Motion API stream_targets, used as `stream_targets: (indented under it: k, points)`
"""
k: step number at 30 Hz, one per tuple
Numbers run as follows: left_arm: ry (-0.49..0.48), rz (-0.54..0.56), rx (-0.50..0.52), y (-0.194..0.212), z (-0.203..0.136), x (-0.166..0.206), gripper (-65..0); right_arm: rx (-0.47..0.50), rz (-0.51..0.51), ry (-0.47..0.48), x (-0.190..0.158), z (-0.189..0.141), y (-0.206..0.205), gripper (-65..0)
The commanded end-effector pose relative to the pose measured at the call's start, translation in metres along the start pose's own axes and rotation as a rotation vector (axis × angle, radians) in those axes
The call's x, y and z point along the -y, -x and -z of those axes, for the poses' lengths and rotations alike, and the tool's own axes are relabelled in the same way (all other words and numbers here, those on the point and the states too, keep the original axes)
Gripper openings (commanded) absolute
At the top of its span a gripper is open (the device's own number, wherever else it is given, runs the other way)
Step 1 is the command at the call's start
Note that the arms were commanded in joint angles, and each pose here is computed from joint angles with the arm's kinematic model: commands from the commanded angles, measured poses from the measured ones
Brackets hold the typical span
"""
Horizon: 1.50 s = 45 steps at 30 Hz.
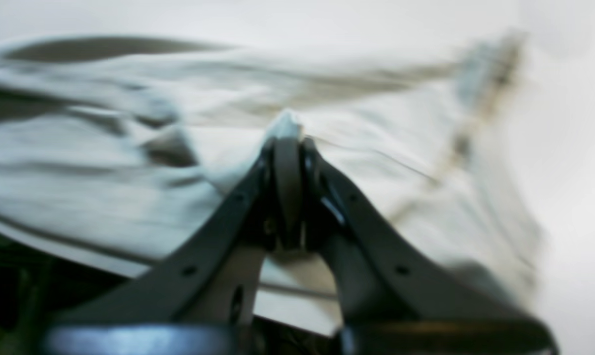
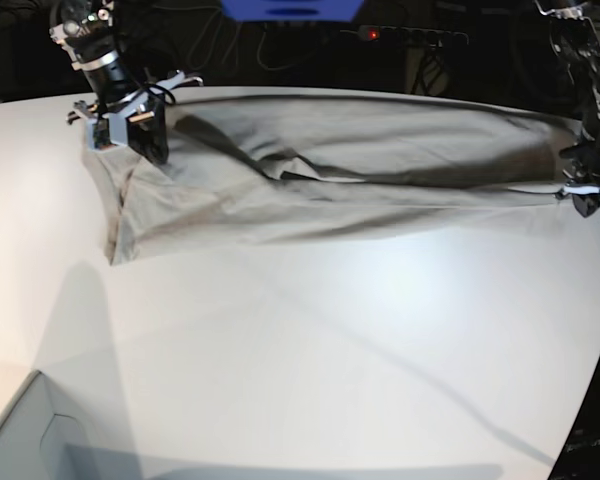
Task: Layout the t-shirt on the table in an organized manner, then fold the t-shirt properly
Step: 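Fold the lifted edge over the shirt toward the collar with both grippers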
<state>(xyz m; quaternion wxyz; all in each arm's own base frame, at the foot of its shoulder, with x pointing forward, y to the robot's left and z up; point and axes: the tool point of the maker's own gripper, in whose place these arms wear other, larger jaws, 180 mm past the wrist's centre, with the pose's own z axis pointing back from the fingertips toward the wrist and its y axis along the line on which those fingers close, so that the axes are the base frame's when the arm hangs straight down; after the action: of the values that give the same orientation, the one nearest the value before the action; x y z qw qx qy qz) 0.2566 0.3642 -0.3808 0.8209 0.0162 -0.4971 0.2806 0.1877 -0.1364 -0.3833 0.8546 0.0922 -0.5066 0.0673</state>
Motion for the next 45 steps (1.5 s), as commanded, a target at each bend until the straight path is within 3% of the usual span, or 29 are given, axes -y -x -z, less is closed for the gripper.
stream_targets:
  k: [1,9,16,34,38,45]
  points:
    - [0.003,0.005,0.035,-0.011,0.001,-0.001,-65.0,0.054,-0.007,-0.009,0.000,-0.002,-0.014,-65.0]
    - [-0.012,-0.029,-0.018,0.013,0.005,-0.004,-65.0,0.069,0.013,0.003,0.006,-0.006,-0.017,-65.0]
    - [-0.010,-0.031,-0.023,0.016,0.005,-0.003,-65.0,0.270,0.107,0.054,0.034,-0.033,-0.052,-65.0]
    - [-0.017,-0.032,-0.037,0.022,0.002,-0.007,-65.0,0.106,0.232,0.023,0.020,-0.031,0.021,-65.0]
    - [-0.015,-0.042,-0.044,0.028,0.002,-0.003,-65.0,0.167,0.194,0.022,0.016,-0.049,0.000,-65.0]
    - [-0.009,-0.052,-0.039,0.027,0.003,0.000,-65.0,0.284,0.164,-0.100,-0.032,-0.070,-0.044,-65.0]
